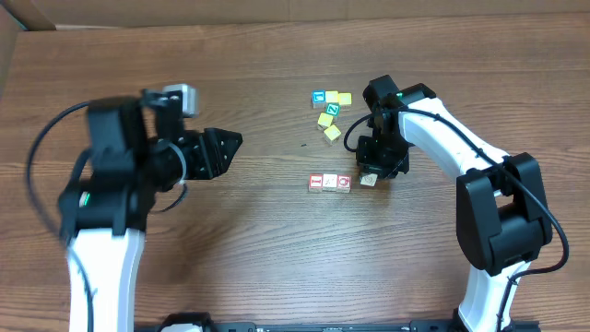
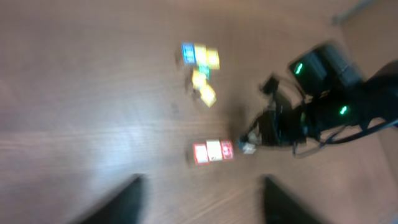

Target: Flip 4 blocks

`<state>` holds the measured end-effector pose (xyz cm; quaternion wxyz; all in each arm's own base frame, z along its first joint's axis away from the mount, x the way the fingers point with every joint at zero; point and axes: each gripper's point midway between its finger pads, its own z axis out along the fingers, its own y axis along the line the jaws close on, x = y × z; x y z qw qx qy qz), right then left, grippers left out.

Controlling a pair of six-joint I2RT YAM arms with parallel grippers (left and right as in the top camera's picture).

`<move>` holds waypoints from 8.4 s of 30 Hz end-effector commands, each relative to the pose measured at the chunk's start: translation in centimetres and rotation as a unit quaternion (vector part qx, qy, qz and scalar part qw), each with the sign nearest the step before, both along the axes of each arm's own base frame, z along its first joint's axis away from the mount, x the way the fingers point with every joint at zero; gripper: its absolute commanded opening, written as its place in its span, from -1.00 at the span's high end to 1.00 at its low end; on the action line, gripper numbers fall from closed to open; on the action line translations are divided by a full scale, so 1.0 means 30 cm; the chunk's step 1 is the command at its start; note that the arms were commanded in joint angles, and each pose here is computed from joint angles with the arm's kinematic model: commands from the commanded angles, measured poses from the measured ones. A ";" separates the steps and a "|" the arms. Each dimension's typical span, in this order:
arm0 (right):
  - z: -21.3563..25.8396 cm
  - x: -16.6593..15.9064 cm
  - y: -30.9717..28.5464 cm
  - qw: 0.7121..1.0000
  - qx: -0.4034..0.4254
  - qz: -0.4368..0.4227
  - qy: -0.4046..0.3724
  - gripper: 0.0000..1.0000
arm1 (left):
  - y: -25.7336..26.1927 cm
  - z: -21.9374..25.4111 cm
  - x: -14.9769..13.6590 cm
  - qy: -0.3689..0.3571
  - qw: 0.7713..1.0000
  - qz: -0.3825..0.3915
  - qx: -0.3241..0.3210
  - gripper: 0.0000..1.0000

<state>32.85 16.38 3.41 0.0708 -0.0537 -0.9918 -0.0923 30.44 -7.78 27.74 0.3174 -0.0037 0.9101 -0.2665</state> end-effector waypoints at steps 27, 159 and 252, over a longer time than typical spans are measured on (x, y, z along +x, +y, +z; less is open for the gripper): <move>0.033 0.002 0.008 1.000 0.007 -0.003 -0.011 0.77 | -0.344 -0.921 0.094 0.323 0.938 -0.054 0.114 0.92; -0.038 -0.077 0.080 0.993 0.100 -0.047 -0.027 0.78 | -0.375 -0.976 0.088 0.320 0.936 -0.076 0.127 0.91; -0.047 -0.148 0.262 0.996 0.068 -0.041 -0.047 0.92 | -0.353 -0.979 0.193 0.233 0.951 -0.092 0.181 0.92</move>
